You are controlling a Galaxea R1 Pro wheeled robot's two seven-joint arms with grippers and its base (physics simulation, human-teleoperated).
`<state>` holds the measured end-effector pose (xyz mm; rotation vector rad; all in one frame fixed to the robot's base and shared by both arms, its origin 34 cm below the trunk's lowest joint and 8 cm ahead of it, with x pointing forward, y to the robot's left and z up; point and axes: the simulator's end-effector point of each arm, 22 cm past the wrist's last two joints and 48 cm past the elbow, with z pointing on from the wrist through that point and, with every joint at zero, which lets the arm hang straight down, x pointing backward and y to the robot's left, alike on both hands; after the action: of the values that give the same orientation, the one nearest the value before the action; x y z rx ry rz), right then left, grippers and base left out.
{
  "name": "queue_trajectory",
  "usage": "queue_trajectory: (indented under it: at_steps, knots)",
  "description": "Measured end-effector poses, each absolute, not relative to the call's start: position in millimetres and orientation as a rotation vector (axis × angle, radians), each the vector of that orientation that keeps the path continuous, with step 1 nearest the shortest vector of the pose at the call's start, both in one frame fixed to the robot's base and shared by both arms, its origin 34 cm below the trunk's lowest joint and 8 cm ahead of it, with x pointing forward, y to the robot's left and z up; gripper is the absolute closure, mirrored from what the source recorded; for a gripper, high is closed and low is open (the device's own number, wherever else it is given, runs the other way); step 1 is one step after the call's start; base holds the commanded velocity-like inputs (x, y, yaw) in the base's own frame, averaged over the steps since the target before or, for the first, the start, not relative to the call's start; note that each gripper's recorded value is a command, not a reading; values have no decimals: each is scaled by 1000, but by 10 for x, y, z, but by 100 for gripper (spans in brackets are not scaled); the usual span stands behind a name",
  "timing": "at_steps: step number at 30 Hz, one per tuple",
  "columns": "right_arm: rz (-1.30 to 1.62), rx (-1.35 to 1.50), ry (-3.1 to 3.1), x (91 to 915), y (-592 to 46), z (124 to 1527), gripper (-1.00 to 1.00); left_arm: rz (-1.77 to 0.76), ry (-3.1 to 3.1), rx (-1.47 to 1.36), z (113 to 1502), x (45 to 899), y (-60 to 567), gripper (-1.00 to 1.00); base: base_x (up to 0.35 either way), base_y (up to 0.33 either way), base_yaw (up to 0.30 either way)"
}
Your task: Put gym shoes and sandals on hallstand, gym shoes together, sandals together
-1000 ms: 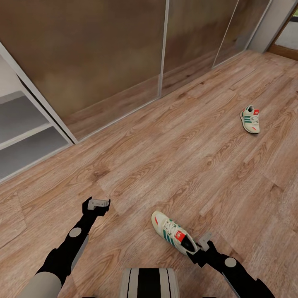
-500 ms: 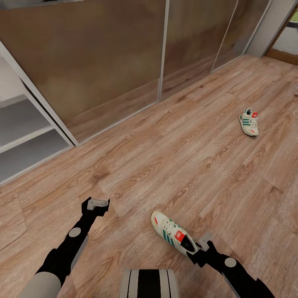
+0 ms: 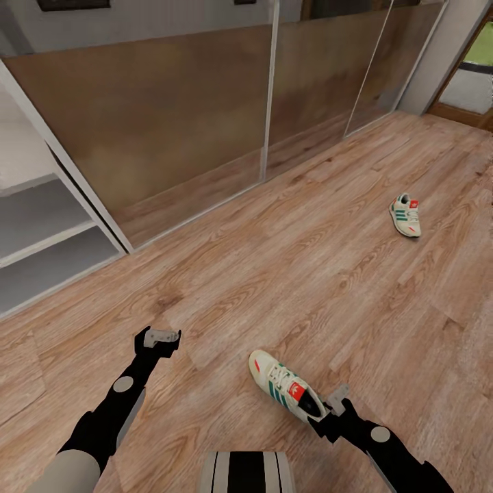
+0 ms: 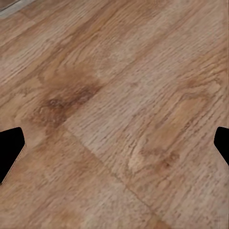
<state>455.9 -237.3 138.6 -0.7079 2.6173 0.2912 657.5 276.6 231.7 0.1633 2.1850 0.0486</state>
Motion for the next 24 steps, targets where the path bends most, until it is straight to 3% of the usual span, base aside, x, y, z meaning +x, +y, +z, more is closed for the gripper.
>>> queue_trajectory:
  at_steps: [24]
  knots:
    - [252,-689,2503,4972,-2318,1856,100,60,2081,149,2960,6807,2787,-100,0,0,0]
